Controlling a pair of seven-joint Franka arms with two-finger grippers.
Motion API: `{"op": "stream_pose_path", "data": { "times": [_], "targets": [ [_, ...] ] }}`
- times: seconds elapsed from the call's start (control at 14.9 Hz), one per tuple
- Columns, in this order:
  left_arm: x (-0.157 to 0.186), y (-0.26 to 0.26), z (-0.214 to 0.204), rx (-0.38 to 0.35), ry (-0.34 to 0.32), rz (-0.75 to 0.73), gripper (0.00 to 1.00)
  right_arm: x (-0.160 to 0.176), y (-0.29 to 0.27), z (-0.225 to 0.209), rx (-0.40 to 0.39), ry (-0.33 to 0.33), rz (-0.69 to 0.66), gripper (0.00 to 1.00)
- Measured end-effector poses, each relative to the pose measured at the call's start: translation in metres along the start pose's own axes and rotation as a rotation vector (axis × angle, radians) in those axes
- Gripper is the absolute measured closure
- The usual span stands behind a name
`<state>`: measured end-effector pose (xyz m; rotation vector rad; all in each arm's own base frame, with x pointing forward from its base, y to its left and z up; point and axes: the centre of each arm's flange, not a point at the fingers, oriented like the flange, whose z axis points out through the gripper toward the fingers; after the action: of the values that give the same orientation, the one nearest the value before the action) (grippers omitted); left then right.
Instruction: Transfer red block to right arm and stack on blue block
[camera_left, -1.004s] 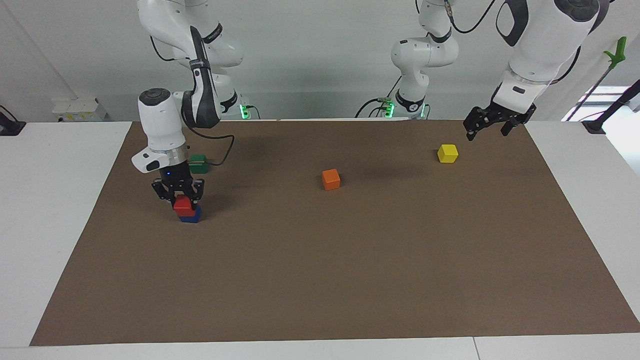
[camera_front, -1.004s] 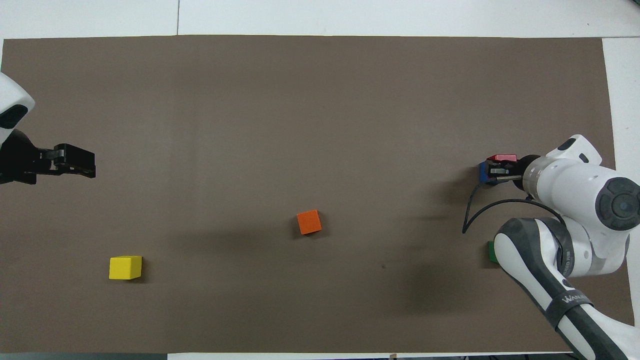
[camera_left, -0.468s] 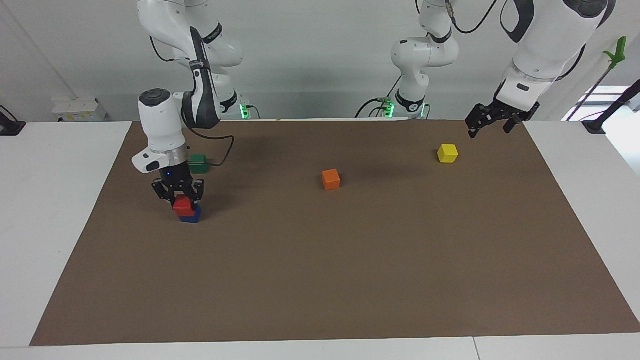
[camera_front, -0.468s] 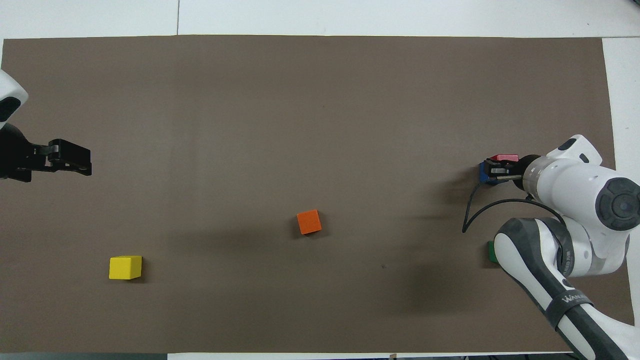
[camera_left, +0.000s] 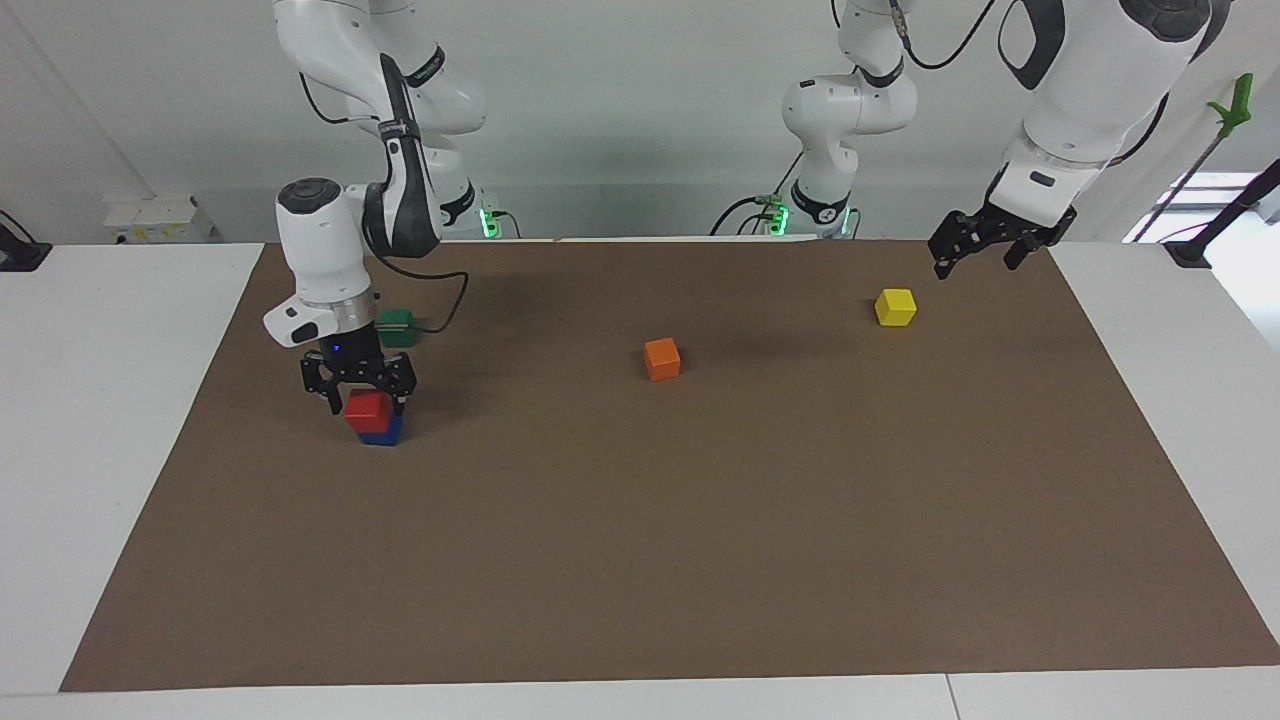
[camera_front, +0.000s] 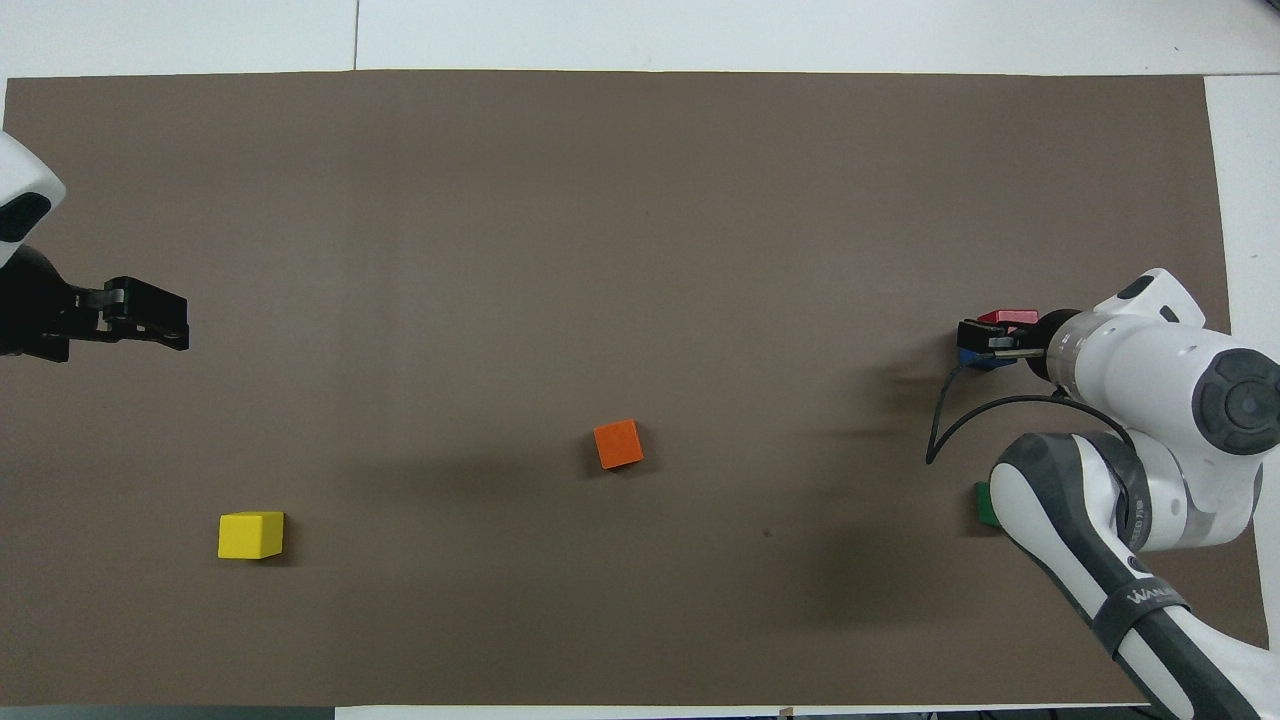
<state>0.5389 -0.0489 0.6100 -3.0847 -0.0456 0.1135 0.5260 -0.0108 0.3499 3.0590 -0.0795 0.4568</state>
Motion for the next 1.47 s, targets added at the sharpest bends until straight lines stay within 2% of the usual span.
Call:
{"op": "stream_pose_path", "data": {
  "times": [0.2, 0.4, 0.6, 0.74, 1.0, 1.2, 1.47],
  "targets": [
    [0.002, 0.002, -0.002, -0.008, 0.019, 0.003, 0.00, 0.029, 0.004, -0.034, -0.027, -0.135, -0.018, 0.00],
    [0.002, 0.005, -0.002, -0.035, 0.020, 0.005, 0.00, 0.063, 0.010, -0.101, -0.040, -0.236, -0.094, 0.00],
    [0.002, 0.006, -0.002, -0.051, 0.018, 0.004, 0.00, 0.076, 0.013, -0.153, -0.034, -0.265, -0.113, 0.00],
    [0.002, 0.007, -0.002, -0.052, 0.018, 0.004, 0.00, 0.079, 0.015, -0.178, 0.006, -0.277, -0.101, 0.00],
    [0.002, 0.006, -0.002, -0.053, 0.018, 0.004, 0.00, 0.081, 0.027, -0.228, 0.036, -0.342, -0.104, 0.00],
    [0.002, 0.007, -0.002, -0.053, 0.017, 0.004, 0.00, 0.082, 0.031, -0.257, 0.038, -0.375, -0.102, 0.00],
    [0.002, 0.007, -0.002, -0.053, 0.018, 0.004, 0.00, 0.094, 0.032, -0.271, 0.038, -0.380, -0.101, 0.00]
  ]
}}
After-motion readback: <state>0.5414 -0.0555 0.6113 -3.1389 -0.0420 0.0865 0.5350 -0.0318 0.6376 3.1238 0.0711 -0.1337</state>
